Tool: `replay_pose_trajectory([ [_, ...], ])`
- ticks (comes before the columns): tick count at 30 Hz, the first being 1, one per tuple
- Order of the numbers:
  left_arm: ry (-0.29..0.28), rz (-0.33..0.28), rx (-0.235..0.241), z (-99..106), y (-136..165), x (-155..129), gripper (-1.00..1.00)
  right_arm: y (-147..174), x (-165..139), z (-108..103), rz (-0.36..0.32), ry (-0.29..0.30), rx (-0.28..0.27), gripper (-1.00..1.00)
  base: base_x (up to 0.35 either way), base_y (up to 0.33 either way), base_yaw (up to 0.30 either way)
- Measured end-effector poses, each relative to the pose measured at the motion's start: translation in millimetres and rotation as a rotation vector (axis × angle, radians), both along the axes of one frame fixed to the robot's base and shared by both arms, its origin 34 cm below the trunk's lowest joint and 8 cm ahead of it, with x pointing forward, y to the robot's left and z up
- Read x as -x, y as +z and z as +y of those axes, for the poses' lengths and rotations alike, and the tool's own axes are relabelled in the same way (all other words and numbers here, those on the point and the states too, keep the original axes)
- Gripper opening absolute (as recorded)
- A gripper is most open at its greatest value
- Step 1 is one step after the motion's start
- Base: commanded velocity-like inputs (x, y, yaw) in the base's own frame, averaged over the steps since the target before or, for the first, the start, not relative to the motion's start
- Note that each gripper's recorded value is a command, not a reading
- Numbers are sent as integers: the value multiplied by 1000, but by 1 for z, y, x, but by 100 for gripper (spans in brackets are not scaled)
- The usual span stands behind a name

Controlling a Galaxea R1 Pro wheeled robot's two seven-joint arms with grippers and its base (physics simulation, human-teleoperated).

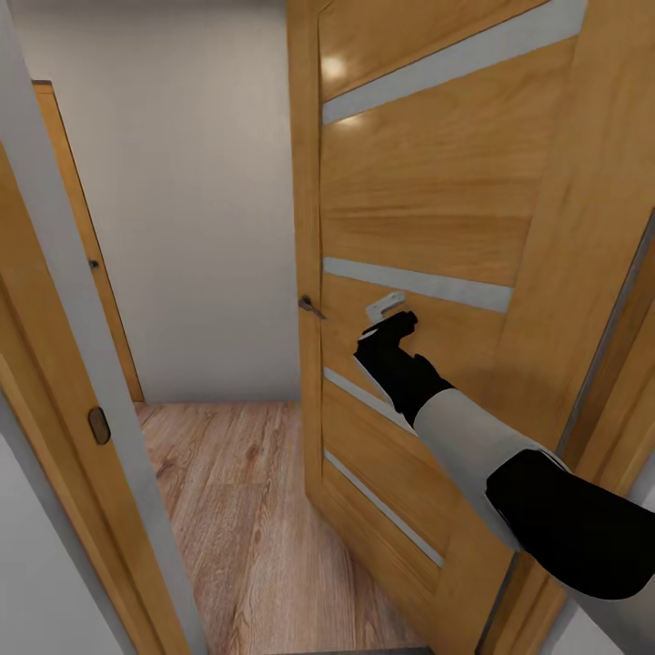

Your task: Move the two storage containers from the living room to the garage. In the garage, place one container on the floor and stack the other container on top of it (either order is fine).

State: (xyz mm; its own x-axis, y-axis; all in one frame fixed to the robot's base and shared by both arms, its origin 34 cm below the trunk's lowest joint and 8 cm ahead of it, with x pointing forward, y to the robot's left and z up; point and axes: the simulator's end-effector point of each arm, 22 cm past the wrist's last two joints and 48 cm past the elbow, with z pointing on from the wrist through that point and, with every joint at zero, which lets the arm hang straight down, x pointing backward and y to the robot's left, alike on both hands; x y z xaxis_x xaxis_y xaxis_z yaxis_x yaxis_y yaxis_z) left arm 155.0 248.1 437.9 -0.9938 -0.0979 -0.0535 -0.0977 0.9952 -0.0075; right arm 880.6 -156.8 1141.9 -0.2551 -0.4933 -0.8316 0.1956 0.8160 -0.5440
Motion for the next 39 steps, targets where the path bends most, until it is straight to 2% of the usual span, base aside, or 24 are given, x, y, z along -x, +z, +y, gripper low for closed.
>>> replay_pose_trajectory([
  [5, -2, -1, 0, 0, 0, 0, 100, 31, 7, 24, -62, 61, -61, 100, 0, 0, 0],
  [8, -2, -2, 0, 0, 0, -1, 100, 82, 24, 57, -160, 152, -176, 100, 0, 0, 0],
  [10, -1, -2, 0, 0, 0, -1, 100, 92, 33, 63, -191, 165, -208, 100, 0, 0, 0],
  [11, 0, -3, 0, 0, 0, -1, 100, 90, 38, 62, -203, 152, -220, 100, 0, 0, 0],
  [13, 2, -3, 0, 0, 0, -1, 100, 86, 42, 57, -210, 124, -224, 100, 0, 0, 0],
  [18, 9, -3, -2, 1, 0, -1, 100, 83, 45, 52, -207, 97, -220, 100, 0, 0, 0],
  [39, 17, -1, -5, 2, 0, -1, 100, 79, 45, 56, -193, 108, -215, 100, 8, 0, 0],
])
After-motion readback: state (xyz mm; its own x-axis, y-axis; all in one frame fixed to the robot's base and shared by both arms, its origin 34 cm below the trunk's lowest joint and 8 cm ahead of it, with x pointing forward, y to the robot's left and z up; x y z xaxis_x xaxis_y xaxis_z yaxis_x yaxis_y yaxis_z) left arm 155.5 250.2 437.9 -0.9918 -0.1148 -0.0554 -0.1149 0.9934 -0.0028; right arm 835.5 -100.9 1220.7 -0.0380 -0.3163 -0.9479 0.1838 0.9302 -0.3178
